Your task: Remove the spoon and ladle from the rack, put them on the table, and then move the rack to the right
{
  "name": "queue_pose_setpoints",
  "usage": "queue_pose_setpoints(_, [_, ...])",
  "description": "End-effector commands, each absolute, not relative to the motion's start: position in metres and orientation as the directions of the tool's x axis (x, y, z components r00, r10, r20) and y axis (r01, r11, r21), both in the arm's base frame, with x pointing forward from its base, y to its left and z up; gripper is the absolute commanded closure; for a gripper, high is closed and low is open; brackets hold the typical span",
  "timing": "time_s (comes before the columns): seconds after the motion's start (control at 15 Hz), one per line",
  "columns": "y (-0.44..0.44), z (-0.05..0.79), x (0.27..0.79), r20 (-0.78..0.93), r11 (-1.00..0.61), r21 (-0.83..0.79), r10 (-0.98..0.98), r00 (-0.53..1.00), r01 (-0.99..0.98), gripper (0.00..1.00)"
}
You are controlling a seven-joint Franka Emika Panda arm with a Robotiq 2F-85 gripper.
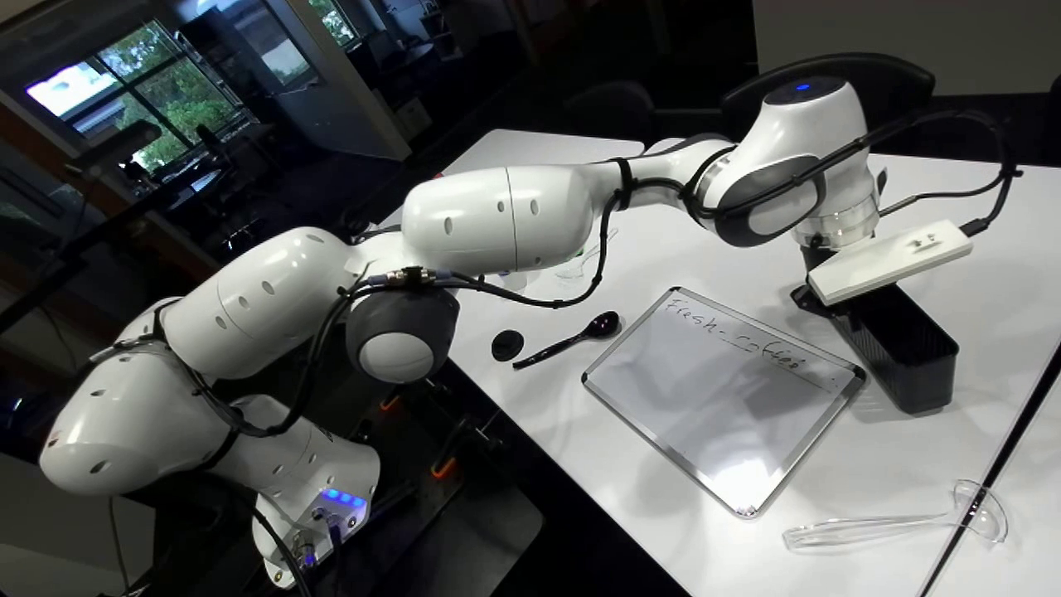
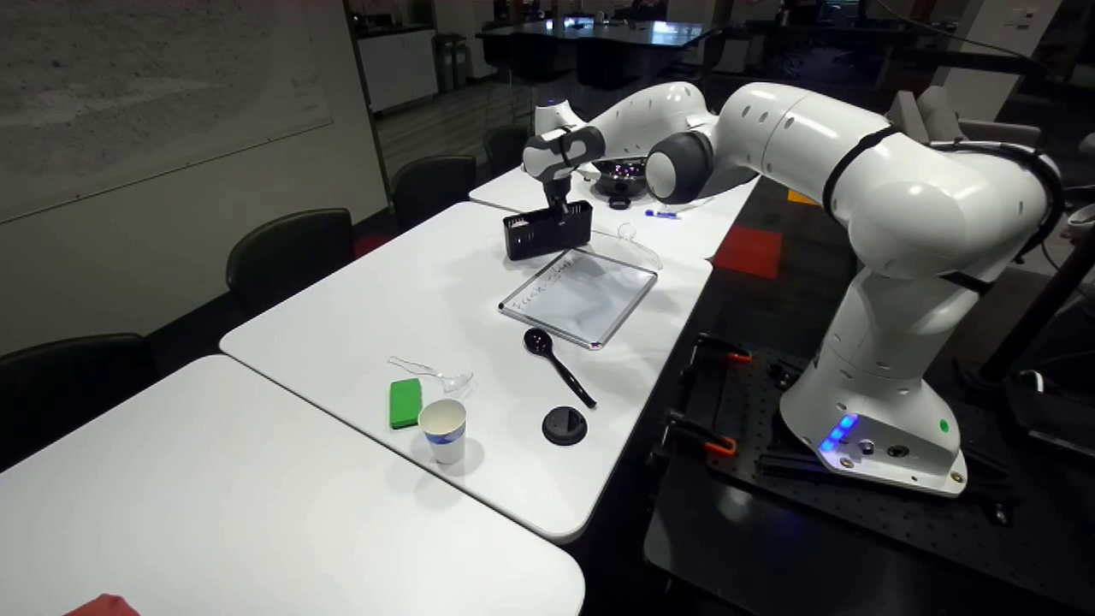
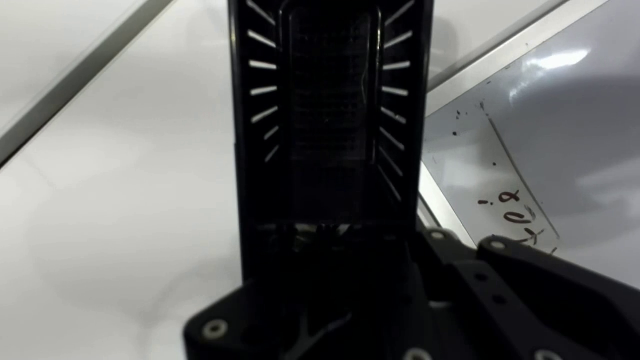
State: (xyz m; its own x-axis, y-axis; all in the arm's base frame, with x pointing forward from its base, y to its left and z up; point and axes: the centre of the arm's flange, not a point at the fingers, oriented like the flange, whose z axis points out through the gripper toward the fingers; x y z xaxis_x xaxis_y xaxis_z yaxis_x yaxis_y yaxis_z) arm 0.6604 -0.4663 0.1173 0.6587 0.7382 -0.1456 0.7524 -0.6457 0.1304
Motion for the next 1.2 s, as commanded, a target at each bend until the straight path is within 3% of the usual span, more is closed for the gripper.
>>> queue_pose_setpoints(0.0, [-0.489,0.118,0.691,-0.169,-0.648,0.133,0.731,0.662,0.750,0.99])
queue_pose_setpoints(0.07, [-0.488,0.118,0.691,-0.172,-0.647,0.133,0.731,0.661,0.750,0.99])
queue_pose_setpoints(0.13, [-0.488,0.118,0.691,-0.172,-0.648,0.133,0.730,0.662,0.750,0.78])
queue_pose_setpoints(0.47, [-0.483,0.129,0.692,-0.163,-0.648,0.147,0.729,0.665,0.747,0.41])
queue_pose_setpoints(0.8, [-0.464,0.194,0.690,-0.130,-0.659,0.160,0.724,0.677,0.735,0.05])
queue_pose_setpoints(0.87, [-0.460,0.212,0.687,-0.127,-0.664,0.134,0.724,0.677,0.735,0.00])
queue_pose_setpoints(1.13, [-0.445,0.277,0.671,-0.132,-0.677,0.081,0.721,0.681,0.732,0.00])
